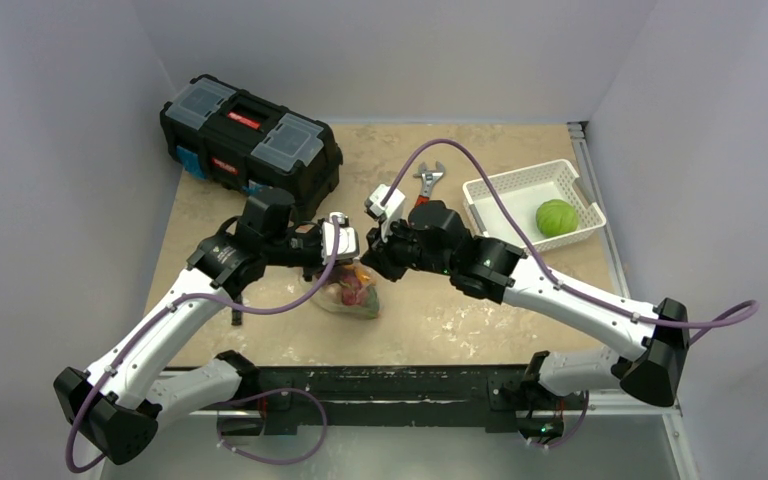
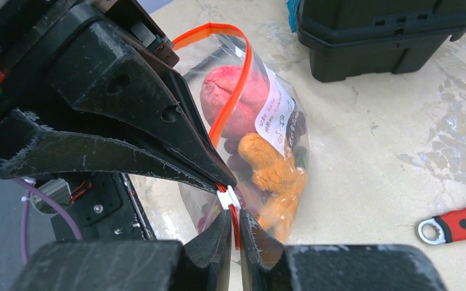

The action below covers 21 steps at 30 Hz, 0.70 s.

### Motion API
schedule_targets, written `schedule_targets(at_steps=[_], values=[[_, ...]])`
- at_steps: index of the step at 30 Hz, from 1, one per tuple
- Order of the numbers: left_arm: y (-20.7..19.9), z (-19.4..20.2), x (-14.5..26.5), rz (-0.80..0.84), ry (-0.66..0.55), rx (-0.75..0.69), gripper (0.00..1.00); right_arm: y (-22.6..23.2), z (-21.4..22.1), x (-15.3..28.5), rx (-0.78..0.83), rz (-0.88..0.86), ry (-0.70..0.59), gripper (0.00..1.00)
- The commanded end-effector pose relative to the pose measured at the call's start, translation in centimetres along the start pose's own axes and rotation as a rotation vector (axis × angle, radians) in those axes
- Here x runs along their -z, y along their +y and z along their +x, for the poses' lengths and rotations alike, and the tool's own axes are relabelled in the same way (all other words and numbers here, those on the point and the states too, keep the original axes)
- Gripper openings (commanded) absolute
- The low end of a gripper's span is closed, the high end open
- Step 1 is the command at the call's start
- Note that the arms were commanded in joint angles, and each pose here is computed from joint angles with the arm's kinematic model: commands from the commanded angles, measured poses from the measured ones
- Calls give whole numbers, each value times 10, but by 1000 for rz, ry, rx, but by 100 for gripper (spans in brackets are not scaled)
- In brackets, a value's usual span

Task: Place the food in the zip-top bag and seal the zipper
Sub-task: Zip the zipper food storage bag at the center of the board.

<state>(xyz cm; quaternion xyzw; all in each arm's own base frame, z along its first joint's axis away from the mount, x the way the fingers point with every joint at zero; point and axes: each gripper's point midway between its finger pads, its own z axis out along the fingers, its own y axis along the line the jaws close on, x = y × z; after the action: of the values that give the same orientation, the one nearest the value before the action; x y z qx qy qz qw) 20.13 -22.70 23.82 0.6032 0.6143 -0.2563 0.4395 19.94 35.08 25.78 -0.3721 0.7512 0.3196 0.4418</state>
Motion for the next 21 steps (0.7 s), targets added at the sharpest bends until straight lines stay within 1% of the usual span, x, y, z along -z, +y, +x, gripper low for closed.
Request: schedule_targets(at_steps=[1, 3, 5, 8, 12, 15, 17, 18, 20, 21], values=[[2, -26, 4, 5, -87, -55, 0, 3, -12, -1, 25, -11, -7, 10], [2, -25, 4, 5, -86, -54, 0, 3, -7, -2, 26, -10, 13, 16], [2, -25, 4, 5, -86, -54, 0, 4, -5, -1, 29, -18, 21, 19], [2, -25, 3, 7, -86, -53, 0, 4, -2, 1, 29, -18, 24, 19], [1, -25, 4, 9, -87, -51, 0, 4, -1, 0, 33, -23, 24, 18], [1, -26, 3, 12, -90, -52, 0, 6, -3, -3, 35, -32, 12, 11], [0, -26, 4, 13, -91, -52, 0, 6, -5, -7, 36, -36, 10, 2], [0, -27, 4, 13, -92, -54, 0, 5, -5, -9, 35, -31, 13, 0], [0, -29, 5, 10, -96, -61, 0, 3, -5, -11, 49, -23, 11, 0], [1, -31, 6, 2, -102, -58, 18, 2, -6, -11, 52, -16, 1, 0]])
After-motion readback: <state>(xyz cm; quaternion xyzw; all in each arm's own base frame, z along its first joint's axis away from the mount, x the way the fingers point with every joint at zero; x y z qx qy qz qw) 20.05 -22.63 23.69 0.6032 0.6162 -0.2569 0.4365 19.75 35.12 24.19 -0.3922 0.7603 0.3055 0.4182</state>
